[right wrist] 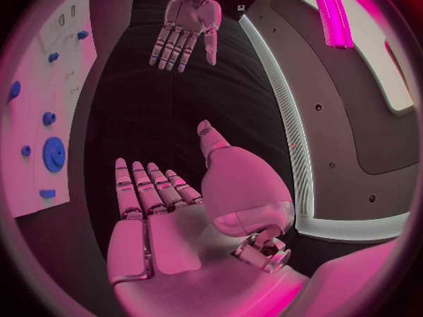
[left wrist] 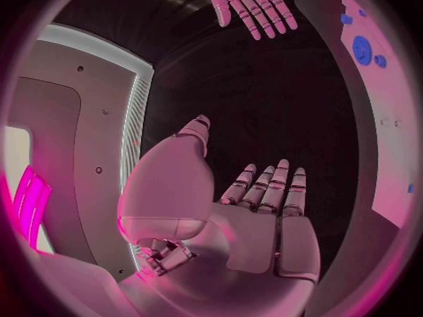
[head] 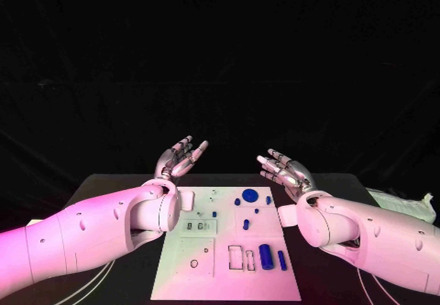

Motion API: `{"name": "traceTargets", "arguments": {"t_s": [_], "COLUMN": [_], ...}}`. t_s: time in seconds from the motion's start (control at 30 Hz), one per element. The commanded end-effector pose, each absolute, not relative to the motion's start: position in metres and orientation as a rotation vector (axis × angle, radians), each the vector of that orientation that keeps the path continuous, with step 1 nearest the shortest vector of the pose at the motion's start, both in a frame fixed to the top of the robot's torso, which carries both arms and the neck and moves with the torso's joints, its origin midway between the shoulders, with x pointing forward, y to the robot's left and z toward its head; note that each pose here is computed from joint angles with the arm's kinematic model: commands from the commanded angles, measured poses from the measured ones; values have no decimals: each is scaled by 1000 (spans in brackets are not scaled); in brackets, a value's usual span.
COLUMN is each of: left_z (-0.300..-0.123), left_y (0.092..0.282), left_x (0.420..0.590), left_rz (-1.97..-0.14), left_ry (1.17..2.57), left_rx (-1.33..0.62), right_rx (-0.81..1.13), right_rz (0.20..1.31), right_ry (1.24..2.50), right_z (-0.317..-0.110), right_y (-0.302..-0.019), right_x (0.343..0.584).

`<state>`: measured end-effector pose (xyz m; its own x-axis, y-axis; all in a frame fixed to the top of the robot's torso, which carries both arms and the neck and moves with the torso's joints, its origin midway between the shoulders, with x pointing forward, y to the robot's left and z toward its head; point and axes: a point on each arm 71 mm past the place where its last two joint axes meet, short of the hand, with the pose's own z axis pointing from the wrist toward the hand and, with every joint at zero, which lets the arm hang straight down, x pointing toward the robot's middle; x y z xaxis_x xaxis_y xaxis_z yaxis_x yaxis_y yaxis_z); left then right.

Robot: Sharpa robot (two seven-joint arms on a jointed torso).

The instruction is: Assemble the parts on the task board

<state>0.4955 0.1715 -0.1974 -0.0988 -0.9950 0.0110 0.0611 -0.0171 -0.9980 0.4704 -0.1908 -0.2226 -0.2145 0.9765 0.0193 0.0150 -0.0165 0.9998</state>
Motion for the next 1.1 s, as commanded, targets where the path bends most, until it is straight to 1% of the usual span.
{"name": "traceTargets", "arguments": {"t_s": [0.03, 0.17, 0.3, 0.33, 0.57, 0.67, 0.87, 1.0, 1.1], "left_z": [-195, -195, -195, -192, -184, -181, -174, -169, -166], "left_y": [167, 167, 167, 186, 196, 199, 204, 206, 207], "left_x": [495, 495, 495, 490, 480, 475, 466, 462, 458], "left_rz": [-1368, -1368, -1368, -1402, -1450, -1469, -1499, -1513, -1527], "left_ry": [1245, 1245, 1245, 1250, 1264, 1278, 1290, 1293, 1299], "left_rx": [-1095, -1095, -1095, -1110, -1064, -1054, -1075, -1097, -1109], "right_rx": [974, 928, 916, 685, 446, 321, 72, -52, -154], "right_rz": [1492, 1516, 1522, 1341, 1235, 1177, 1011, 904, 803], "right_ry": [1554, 1612, 1626, 1487, 1469, 1500, 1580, 1585, 1585], "right_z": [-224, -225, -225, -212, -198, -193, -186, -181, -177], "right_y": [-178, -176, -175, -197, -200, -201, -204, -202, -198], "right_x": [467, 466, 466, 476, 482, 484, 488, 492, 496]}}
